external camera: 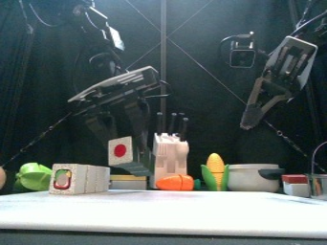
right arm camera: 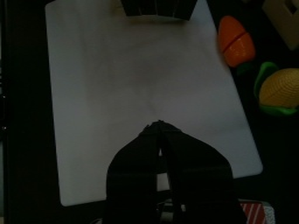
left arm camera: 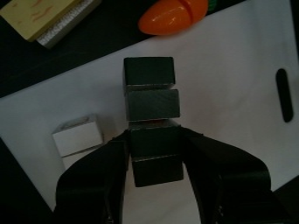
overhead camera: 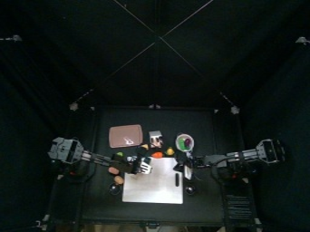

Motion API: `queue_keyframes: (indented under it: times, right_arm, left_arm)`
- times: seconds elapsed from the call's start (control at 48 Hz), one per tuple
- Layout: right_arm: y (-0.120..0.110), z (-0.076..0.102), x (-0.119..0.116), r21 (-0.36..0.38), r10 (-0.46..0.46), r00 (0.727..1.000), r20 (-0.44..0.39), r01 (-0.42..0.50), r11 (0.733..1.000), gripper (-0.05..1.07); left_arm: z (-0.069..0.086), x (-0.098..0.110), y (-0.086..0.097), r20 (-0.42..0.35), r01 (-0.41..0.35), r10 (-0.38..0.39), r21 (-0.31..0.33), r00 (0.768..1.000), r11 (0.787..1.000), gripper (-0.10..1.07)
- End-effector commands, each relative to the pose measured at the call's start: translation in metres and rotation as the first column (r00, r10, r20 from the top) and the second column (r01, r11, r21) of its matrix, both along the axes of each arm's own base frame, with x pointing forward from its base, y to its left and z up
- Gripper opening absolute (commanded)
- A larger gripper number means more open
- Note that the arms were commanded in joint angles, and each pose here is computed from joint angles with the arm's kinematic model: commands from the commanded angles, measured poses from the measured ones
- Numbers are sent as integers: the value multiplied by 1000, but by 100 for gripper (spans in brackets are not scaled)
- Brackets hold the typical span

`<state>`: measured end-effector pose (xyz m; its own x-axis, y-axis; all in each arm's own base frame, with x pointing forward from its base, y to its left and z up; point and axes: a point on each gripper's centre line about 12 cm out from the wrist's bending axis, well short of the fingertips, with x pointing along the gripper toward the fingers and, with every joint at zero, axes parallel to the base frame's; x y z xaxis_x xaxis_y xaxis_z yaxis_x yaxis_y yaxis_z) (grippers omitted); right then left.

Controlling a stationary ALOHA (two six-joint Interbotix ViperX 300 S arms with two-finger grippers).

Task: Place green sushi roll next to white sushi roll

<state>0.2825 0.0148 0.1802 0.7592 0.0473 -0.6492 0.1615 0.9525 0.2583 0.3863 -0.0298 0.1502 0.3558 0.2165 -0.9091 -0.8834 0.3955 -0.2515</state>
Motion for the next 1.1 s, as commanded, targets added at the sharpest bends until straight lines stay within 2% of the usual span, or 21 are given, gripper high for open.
queue_keyframes:
  times: [0.0,0.333,0.667,0.854,1.083]
  right_arm:
    - [1,11,5,2,1,999,35,-1,1000,1]
    - [1,10,5,3,0,999,34,-1,1000,1]
    - [1,10,5,3,0,999,32,-1,1000,1]
    - [1,9,4,0,2,1000,31,-2,1000,1]
    - [0,10,5,0,1,999,34,-1,1000,1]
  left_arm:
    - [9,7,-2,30,4,-4,-4,1000,1000,67]
    - [8,8,-7,26,25,-25,-5,999,1000,82]
    - [11,8,-12,27,63,-63,8,998,998,82]
    - [21,8,-15,55,86,-88,29,995,996,82]
    - [19,9,-14,48,97,-99,44,994,994,82]
